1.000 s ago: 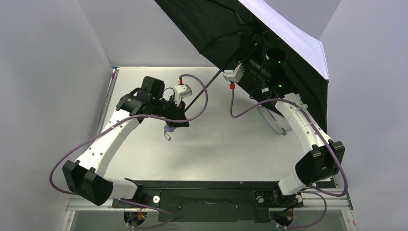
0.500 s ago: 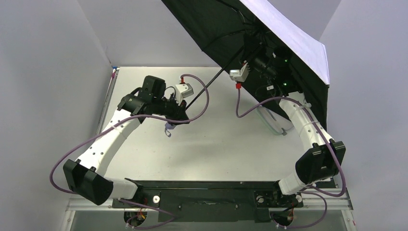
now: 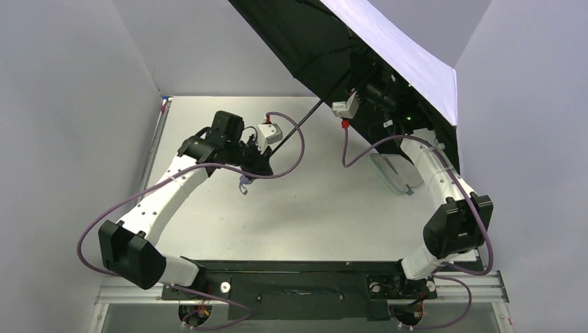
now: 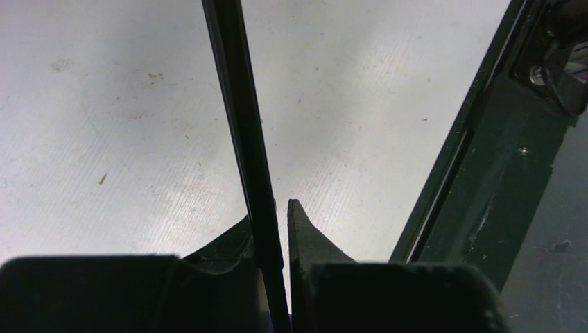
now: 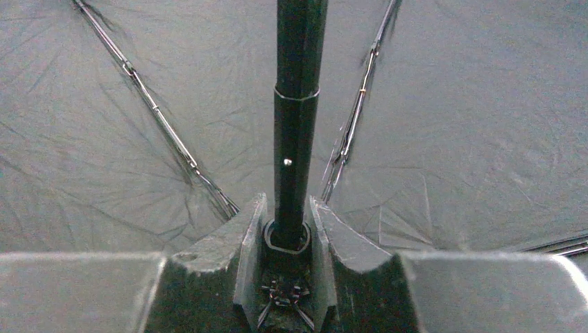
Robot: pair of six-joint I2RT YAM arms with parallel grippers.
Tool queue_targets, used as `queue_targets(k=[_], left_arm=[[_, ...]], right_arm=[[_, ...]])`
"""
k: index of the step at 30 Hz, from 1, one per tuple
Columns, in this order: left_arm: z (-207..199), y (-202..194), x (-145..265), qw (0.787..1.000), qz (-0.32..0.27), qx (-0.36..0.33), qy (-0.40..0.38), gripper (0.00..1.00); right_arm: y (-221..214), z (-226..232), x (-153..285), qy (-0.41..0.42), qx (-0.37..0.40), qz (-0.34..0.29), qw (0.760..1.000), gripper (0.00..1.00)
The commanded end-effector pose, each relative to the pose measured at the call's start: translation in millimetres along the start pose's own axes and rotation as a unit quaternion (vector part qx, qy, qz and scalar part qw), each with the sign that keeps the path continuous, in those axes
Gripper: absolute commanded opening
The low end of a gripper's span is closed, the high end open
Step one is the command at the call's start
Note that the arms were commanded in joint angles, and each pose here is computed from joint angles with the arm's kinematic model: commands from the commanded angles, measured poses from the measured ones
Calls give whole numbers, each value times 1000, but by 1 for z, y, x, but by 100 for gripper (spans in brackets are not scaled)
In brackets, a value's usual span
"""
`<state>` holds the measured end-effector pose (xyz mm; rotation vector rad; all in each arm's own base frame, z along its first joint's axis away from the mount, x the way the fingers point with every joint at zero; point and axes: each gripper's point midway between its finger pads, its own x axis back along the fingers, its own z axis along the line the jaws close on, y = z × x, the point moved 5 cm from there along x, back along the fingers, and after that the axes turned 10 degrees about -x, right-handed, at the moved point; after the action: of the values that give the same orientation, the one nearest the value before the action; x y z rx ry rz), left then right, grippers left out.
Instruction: Open the umbrella
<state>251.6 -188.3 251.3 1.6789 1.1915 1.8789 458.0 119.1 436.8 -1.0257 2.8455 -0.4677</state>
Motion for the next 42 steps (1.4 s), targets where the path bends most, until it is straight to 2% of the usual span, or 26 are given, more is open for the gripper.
queue_targets(k=[1,11,18,22,25,28,34,39,42], left_arm=[[-64,-94,35,968,205,51,-133,0],[-67,-119,36,956,252,38,-145,0],[-64,-118,31,958,248,33,-139,0],[-49,-84,23,977,185,34,-103,0],[-42,-51,18,986,125,59,-94,0],[-37,-28,10,991,76,72,-87,0],[-37,-7,0,993,39,70,-81,0],[-36,0,-2,995,26,64,-71,0],[-34,2,-2,996,23,62,-68,0]], right_arm=[[-170,-49,149,-49,62,461,884,0],[-197,-56,175,-65,57,510,856,0],[-195,-53,176,-69,51,510,856,0],[-171,-44,163,-60,54,462,883,0],[-146,-25,144,-44,47,418,906,0],[-124,-22,128,-49,38,387,920,7],[-87,-11,98,-47,31,324,944,26],[-58,3,84,-29,23,282,959,36],[-42,12,77,-17,19,257,966,39]])
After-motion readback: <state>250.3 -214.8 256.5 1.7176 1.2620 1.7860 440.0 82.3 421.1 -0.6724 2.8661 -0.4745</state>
